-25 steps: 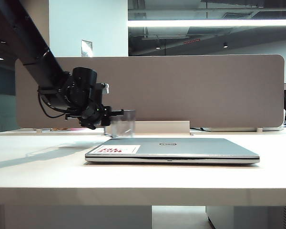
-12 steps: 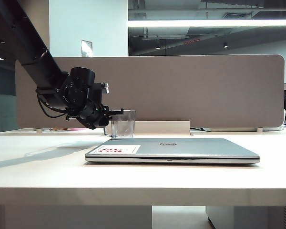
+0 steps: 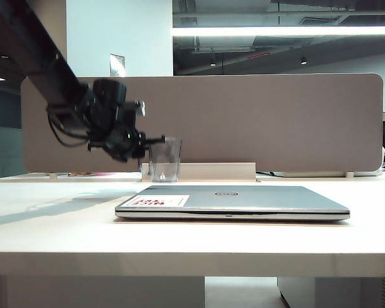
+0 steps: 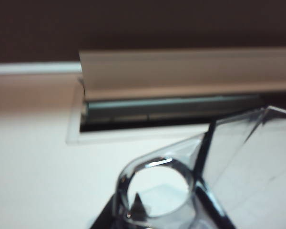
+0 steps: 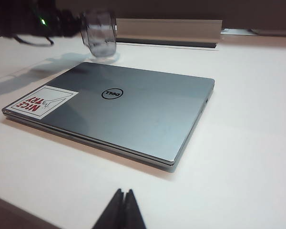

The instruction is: Pick up the water cup and place it on the left side of the laptop.

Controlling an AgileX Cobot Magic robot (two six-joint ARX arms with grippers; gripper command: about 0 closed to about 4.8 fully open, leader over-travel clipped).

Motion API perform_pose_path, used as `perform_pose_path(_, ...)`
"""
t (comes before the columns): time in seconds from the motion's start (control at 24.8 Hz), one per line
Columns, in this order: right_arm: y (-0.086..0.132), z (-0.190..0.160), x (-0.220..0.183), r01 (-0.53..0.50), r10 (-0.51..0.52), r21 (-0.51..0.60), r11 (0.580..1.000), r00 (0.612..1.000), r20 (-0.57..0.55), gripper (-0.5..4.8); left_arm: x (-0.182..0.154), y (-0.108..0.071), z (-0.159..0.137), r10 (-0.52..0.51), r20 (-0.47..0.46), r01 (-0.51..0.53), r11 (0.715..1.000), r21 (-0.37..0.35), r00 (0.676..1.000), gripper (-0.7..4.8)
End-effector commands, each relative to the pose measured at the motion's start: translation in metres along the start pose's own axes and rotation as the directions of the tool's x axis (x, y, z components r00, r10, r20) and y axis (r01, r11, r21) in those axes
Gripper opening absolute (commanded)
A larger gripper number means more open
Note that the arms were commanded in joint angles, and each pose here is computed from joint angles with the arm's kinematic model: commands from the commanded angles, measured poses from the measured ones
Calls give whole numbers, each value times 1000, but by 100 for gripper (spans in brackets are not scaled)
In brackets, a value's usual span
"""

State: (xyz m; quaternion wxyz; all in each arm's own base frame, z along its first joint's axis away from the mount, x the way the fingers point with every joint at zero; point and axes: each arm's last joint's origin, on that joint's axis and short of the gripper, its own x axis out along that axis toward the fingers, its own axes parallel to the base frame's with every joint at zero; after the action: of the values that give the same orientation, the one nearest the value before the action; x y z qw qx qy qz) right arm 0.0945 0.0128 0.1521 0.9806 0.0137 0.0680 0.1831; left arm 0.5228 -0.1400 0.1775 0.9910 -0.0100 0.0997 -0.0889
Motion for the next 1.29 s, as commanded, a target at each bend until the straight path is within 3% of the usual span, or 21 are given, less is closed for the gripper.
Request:
perform_pose_path(0.04,0,-1,0,-5,5,-2,1000,1000,5,-8,-9,0,22,-1,10,1,1000,2,1000,-6)
perform_pose_path(0.4,0,-1,0,-5,5,-1,1000,1000,5,-8,-42,0,67,3,-99,3,999,53,995,-6)
perform_pose_path(0.6,0,-1,0,-5,5,-1,1000,1000,6,-8,-70,4,100,-79,-127,90,993,80,989,-6)
perform_pose_path(0.73,0,-1,0,-7,7,-1,1000,1000,6,-8,-91,22,116,-128,-207,145,987,72,970,-6)
perform_pose_path(0.93,0,-1,0,-7,7,-2,1000,1000,6,-8,-101,46,123,-189,-233,202,979,31,954,-6)
perform_pose_path(1.09,0,-1,0,-6,6,-2,1000,1000,6,-8,-103,56,121,-236,-251,246,969,8,939,-6)
perform_pose_path(1.29,0,-1,0,-6,6,-2,1000,1000,6,-8,-106,54,113,-340,-326,382,921,72,882,-6)
